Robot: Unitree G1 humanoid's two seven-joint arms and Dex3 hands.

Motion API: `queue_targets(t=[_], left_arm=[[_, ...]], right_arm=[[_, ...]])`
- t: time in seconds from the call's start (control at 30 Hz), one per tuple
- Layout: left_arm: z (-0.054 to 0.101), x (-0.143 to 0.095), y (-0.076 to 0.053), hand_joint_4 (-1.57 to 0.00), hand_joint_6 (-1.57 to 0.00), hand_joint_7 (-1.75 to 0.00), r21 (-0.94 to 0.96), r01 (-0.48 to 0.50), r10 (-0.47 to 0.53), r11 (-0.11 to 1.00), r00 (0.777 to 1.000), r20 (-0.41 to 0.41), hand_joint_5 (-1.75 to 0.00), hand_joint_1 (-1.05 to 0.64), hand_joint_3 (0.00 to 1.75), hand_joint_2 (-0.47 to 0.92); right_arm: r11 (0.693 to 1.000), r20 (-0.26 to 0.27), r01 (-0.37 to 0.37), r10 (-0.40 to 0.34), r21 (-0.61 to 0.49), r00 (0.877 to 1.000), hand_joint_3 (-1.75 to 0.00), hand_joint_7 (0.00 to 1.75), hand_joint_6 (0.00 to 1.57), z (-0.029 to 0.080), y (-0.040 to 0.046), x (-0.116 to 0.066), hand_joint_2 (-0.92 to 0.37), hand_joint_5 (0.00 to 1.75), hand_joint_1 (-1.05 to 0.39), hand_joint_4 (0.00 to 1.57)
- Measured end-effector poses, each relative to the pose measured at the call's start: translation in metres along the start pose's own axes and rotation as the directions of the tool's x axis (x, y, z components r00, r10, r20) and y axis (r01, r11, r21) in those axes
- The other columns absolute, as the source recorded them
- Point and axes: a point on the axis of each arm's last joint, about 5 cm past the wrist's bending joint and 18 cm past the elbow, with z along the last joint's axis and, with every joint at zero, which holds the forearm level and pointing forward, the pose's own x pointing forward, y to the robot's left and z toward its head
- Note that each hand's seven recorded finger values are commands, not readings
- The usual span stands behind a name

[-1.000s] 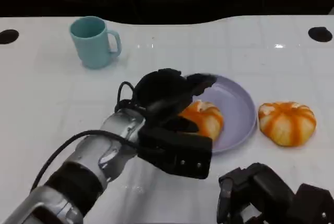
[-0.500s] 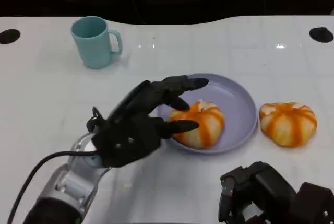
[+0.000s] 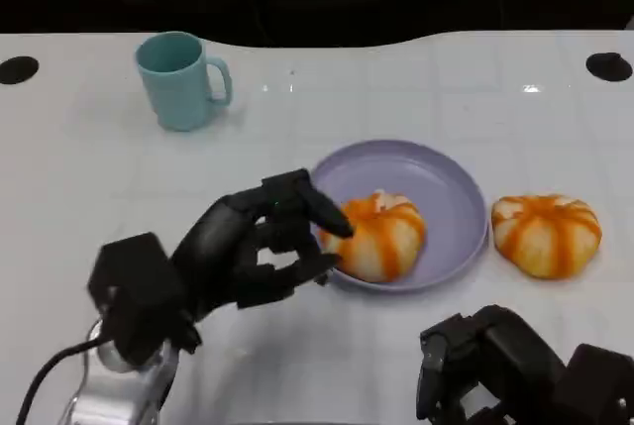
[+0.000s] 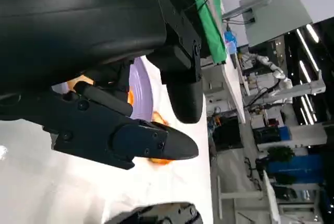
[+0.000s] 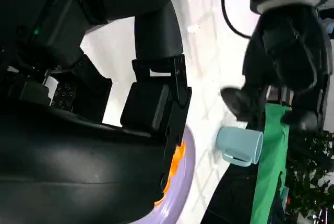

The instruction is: Grasp the bread from the table and place it into the plate.

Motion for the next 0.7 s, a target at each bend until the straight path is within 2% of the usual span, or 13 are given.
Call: queue_targets(t=[0.4, 0.57, 0.7], left_arm=[[-0.010, -0.042, -0.003, -0.76, -0.56, -1.74, -0.310, -0.013, 0.005, 0.951, 1.000, -0.027, -1.75, -0.61, 0.25, 0.92], [-0.014, -0.053, -0.005, -0.77, -0.54, -1.74, -0.374, 0.016, -0.027, 0.927, 0.999, -0.024, -1.75, -0.60, 0.23, 0.92], [-0.017, -0.060, -0.008, -0.81, -0.57, -1.75, -0.400, 0.003, -0.023, 0.917, 0.999, -0.047, -1.75, -0.61, 0.22, 0.92]], right_arm=[[1.000, -0.003, -0.003, 0.003, -0.001, 1.000, -1.31, 1.06, 1.57, 0.000, -0.0002, 0.000, -0.17, 1.31, -1.05, 1.53], [1.000, -0.003, -0.005, 0.005, -0.001, 1.000, -1.30, 1.07, 1.57, 0.000, 0.0001, 0.000, -0.17, 1.31, -1.05, 1.54], [1.000, -0.006, -0.005, 0.005, 0.001, 1.000, -1.30, 1.08, 1.57, 0.000, 0.0001, 0.001, -0.15, 1.31, -1.05, 1.55]])
